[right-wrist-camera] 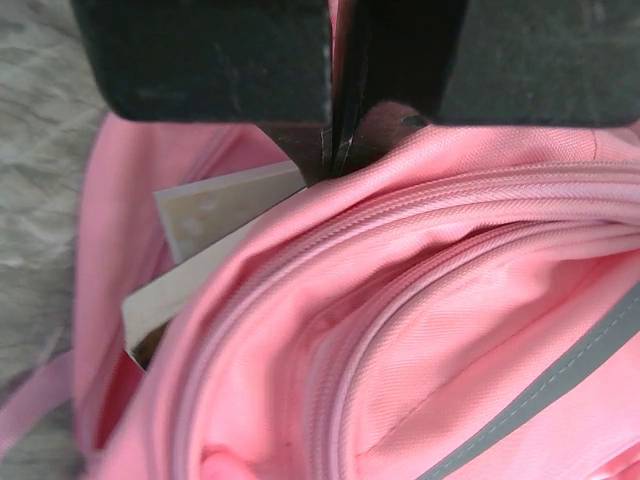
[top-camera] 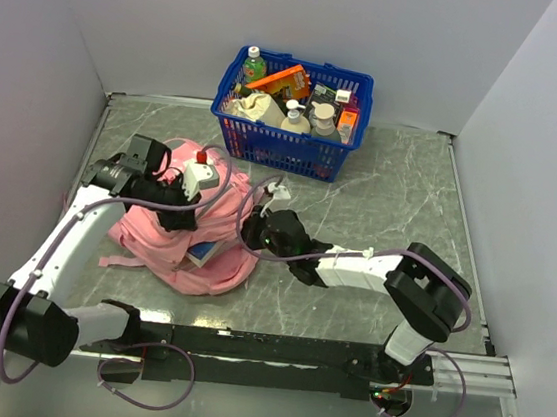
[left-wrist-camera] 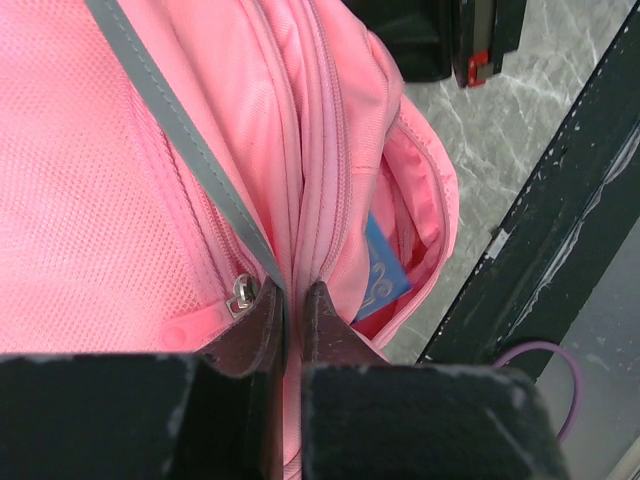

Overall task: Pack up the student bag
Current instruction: Place the book in the student bag.

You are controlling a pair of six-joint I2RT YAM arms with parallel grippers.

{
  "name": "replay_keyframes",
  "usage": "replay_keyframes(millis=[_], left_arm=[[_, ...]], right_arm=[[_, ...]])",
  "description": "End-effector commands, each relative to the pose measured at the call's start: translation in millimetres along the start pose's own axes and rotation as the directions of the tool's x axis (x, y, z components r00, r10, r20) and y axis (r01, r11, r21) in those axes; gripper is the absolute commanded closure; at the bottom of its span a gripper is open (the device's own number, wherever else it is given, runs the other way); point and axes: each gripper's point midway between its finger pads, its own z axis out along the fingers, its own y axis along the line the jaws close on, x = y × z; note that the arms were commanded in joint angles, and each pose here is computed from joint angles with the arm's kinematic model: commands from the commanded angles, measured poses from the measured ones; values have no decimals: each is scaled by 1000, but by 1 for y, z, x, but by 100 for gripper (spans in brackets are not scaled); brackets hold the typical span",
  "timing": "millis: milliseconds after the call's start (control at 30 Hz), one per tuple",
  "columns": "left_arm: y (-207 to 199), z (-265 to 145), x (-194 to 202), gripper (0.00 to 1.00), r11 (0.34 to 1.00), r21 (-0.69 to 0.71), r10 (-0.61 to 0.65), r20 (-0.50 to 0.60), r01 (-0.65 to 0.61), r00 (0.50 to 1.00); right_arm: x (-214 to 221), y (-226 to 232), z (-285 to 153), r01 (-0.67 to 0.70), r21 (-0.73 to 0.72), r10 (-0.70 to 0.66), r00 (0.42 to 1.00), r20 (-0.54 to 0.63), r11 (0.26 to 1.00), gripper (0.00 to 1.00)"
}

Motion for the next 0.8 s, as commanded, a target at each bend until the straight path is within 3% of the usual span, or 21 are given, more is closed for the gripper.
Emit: replay_keyframes(millis=[0,133,367,600,767], left_arm=[[-33,-12,-62,99,983,115,106,265,-141,958],[-33,-3,-46,99,982,149,83,197,-114,977],[-32,-1,-47,99,986,134,73,221,-104,973],[-34,-7,-55,99,982,158,66,217,-102,974],[-33,-12,-55,99,986,115,96,223,-124,970]], right_arm=[[-29,114,-26,-31,-416,67,995,73,909,100],[-18,101,-47,-19,-418,55,996,76,908,96],[7,104,-77,100,-430,-63,993,98,897,96],[32,116,-51,135,-458,-135,990,32,879,99],[23,104,-72,167,-433,-149,986,74,886,100]])
